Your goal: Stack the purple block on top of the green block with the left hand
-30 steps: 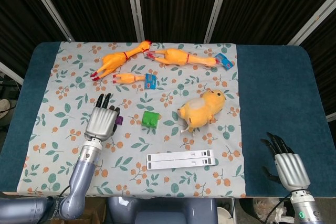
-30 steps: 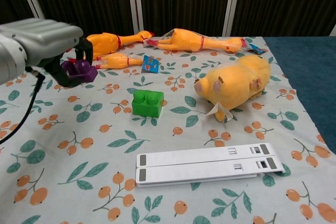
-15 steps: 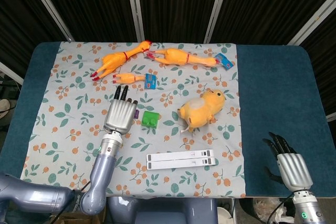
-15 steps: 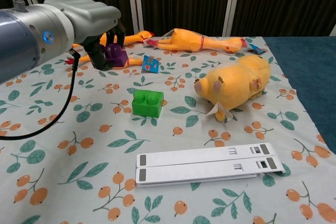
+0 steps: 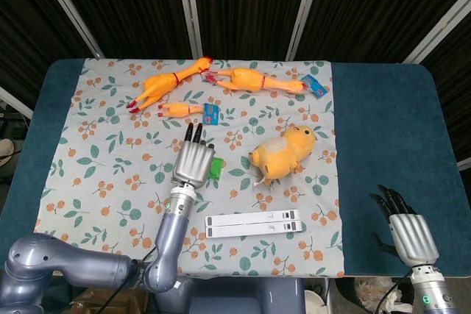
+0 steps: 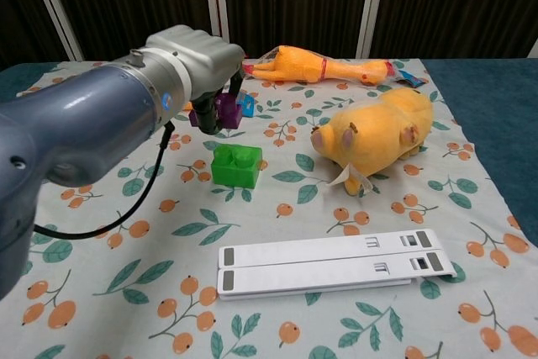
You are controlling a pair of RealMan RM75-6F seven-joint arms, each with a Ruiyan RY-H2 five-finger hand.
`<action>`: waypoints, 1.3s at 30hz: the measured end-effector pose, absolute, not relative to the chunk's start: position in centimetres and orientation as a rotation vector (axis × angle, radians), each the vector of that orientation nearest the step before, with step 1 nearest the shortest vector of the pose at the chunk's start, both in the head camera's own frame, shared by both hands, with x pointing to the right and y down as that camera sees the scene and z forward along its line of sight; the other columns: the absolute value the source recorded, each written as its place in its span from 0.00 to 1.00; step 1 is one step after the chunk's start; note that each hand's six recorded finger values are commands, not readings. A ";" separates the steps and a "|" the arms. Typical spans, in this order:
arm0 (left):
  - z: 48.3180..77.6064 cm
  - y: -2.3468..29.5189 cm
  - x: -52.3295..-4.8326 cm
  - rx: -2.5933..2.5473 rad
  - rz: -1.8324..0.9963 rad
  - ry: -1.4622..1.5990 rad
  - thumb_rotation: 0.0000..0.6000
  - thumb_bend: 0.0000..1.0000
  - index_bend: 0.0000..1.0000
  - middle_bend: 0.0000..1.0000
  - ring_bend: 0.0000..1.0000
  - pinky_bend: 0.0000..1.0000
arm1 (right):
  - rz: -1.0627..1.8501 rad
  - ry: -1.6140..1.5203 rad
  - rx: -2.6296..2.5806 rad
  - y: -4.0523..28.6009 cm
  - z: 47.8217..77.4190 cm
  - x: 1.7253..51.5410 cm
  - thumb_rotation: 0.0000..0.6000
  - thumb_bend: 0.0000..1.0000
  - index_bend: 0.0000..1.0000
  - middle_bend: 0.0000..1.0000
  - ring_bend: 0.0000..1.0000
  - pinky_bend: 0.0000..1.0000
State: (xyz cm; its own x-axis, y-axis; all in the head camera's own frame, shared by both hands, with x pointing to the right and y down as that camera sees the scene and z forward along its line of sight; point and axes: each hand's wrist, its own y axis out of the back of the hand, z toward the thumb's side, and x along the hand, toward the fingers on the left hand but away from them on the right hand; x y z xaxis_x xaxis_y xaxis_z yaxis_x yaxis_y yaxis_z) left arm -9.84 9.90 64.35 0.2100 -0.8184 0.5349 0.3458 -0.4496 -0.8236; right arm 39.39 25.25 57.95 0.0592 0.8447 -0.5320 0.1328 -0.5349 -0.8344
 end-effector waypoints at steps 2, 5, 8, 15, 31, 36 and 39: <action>64.8 10.1 -9.3 -1.483 -1.449 0.468 1.00 0.46 0.48 0.43 0.03 0.00 | 1.529 -0.981 -1.742 25.2 58.0 39.4 1.00 0.29 0.19 0.08 0.09 0.32; 65.5 10.5 -8.8 -1.490 -1.443 0.453 1.00 0.46 0.48 0.43 0.03 0.00 | 1.532 -0.981 -1.742 25.2 58.1 39.5 1.00 0.29 0.18 0.08 0.09 0.32; 66.1 11.0 -8.2 -1.499 -1.436 0.439 1.00 0.46 0.48 0.43 0.03 0.00 | 1.535 -0.980 -1.743 25.2 58.1 39.5 1.00 0.29 0.18 0.08 0.09 0.32; 66.4 11.4 -7.6 -1.498 -1.434 0.431 1.00 0.46 0.48 0.43 0.03 0.00 | 1.537 -0.983 -1.744 25.2 58.2 39.6 1.00 0.29 0.18 0.08 0.09 0.32; 67.5 11.6 -7.7 -1.478 -1.458 0.415 1.00 0.46 0.48 0.43 0.03 0.00 | 1.543 -0.976 -1.746 25.2 58.4 39.5 1.00 0.29 0.18 0.08 0.09 0.32; 67.8 11.6 -7.7 -1.472 -1.460 0.415 1.00 0.46 0.48 0.43 0.03 0.00 | 1.548 -0.972 -1.745 25.2 58.5 39.5 1.00 0.29 0.18 0.08 0.09 0.32; 68.0 11.6 -7.7 -1.465 -1.460 0.411 1.00 0.46 0.48 0.43 0.03 0.00 | 1.550 -0.973 -1.744 25.2 58.5 39.6 1.00 0.29 0.18 0.08 0.09 0.32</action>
